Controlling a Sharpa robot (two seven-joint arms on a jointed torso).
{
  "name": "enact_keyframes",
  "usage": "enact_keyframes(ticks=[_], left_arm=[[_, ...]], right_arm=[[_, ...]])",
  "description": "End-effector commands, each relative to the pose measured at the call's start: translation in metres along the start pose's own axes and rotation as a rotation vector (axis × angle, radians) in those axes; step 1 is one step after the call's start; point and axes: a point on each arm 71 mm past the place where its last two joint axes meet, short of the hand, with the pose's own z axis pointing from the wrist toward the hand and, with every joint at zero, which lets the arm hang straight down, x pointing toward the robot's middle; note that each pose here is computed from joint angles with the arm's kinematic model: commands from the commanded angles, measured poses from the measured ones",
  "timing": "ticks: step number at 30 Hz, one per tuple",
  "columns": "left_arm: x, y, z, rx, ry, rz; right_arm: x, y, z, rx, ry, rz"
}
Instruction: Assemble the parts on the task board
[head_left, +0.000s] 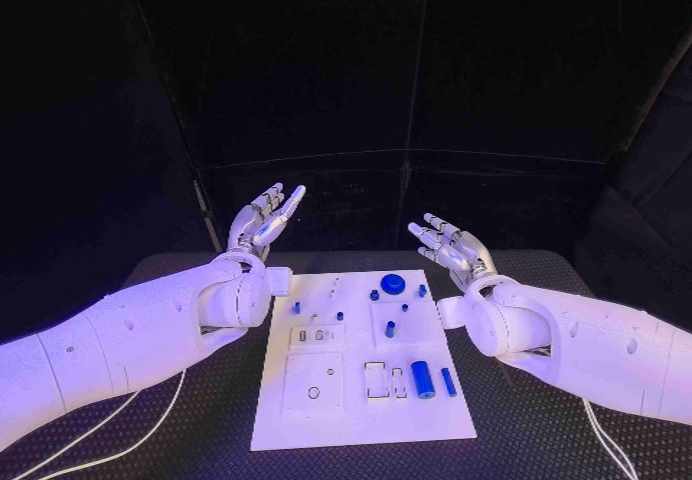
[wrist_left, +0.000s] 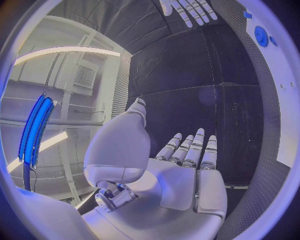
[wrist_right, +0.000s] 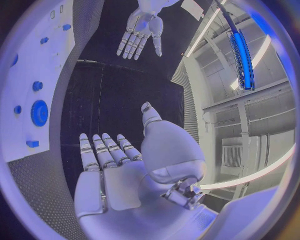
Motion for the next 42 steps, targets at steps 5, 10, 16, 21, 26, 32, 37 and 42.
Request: enact_keyframes(ticks=[5, 10, 16, 21, 26, 32, 37, 42], left_arm=[[0.0058, -0.0051, 0.0031, 0.049, 0.09, -0.044], [-0.0014, -0.0069, 0.0005, 0.044, 0.11, -0.053], [-0.0095, -0.0135, -0.0081, 0.051, 0.124, -0.057], [-0.0118, -0.021, -0.0188, 0.058, 0.152, -0.049], [-0.0095, -0.0285, -0.0304, 0.064, 0.196, -0.044], [-0.004, -0.0362, -0.0439, 0.064, 0.246, -0.056], [0.0051, -0.0428, -0.0559, 0.063, 0.295, -0.079], [0.0074, -0.0451, -0.0604, 0.061, 0.313, -0.087]], right_arm=[[0.012, -0.005, 0.004, 0.029, 0.246, -0.044], [-0.004, 0.01, 0.018, -0.113, 0.214, -0.391], [-0.007, 0.026, 0.028, -0.193, 0.238, -0.623], [-0.004, 0.043, 0.036, -0.25, 0.254, -0.812], [0.003, 0.053, 0.042, -0.264, 0.279, -1.025], [0.014, 0.061, 0.047, -0.247, 0.309, -1.263], [0.026, 0.067, 0.047, -0.26, 0.303, -1.419], [0.033, 0.068, 0.047, -0.264, 0.308, -1.48]])
